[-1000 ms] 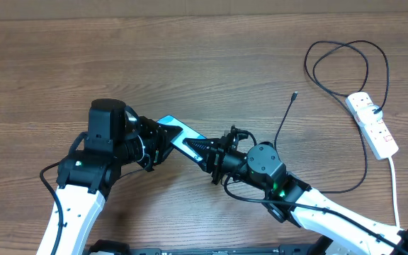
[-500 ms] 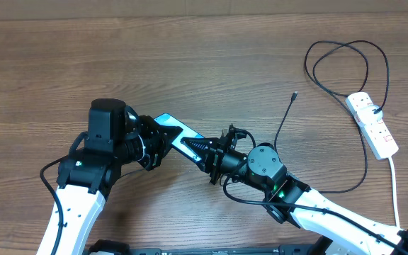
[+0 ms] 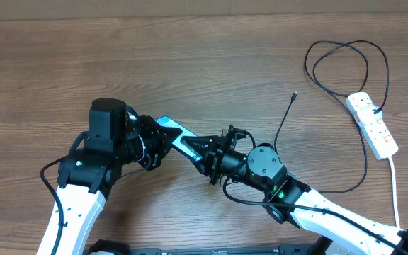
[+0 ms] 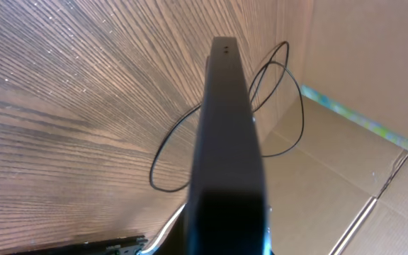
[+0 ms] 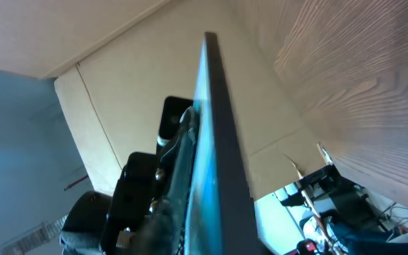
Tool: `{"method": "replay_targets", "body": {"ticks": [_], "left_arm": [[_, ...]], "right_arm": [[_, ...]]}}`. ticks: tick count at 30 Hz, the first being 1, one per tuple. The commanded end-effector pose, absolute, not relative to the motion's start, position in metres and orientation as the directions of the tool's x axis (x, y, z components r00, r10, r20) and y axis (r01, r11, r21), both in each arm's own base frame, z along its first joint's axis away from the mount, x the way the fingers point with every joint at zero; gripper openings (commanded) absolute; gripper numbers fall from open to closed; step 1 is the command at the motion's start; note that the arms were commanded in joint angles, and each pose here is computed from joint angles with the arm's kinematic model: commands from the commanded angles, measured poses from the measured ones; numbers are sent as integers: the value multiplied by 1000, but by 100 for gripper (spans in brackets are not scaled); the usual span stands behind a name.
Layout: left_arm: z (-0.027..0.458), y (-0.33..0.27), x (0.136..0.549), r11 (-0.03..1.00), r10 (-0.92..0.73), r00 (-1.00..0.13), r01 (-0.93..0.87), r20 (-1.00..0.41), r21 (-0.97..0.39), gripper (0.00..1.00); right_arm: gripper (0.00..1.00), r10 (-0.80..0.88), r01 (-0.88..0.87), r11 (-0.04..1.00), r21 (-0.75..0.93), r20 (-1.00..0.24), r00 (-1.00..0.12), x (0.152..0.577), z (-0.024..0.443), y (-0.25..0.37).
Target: Plug charger to phone and switch on socket
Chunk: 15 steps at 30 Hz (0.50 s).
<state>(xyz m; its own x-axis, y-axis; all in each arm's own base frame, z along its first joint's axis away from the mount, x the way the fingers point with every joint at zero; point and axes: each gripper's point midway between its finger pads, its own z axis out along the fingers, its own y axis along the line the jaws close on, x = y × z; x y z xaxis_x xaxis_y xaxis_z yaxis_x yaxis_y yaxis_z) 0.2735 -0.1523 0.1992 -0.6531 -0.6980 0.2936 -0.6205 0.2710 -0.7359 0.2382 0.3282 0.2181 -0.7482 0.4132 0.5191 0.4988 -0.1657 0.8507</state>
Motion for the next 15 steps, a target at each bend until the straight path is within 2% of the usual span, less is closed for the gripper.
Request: {"method": "replay_targets", "body": {"ticks": [1,4,8,11,15], "left_arm": [[199,-152,278,259,-711,-641,-621,290,-739,4],[199,-151,279,259,-716,-639,-619,283,-741,4],[201,-148,284,284,-717,-656,-583,235,-761,4],[205,-143,295,363,-673,-731,-460,113,-810,4],[194,-136,299,426,-590,-805,-380,66,-821,4]], "right_arm": [[32,356,585,-227,778,626,-694,235,231,332],[36,357,587,-225,778,626,-693,235,231,332],[62,337,609,-183,771,632,-698,228,225,335],[63,359,633,-157,758,641,-678,227,214,334],[68,414,682,-93,725,652,-636,224,188,330]]}}
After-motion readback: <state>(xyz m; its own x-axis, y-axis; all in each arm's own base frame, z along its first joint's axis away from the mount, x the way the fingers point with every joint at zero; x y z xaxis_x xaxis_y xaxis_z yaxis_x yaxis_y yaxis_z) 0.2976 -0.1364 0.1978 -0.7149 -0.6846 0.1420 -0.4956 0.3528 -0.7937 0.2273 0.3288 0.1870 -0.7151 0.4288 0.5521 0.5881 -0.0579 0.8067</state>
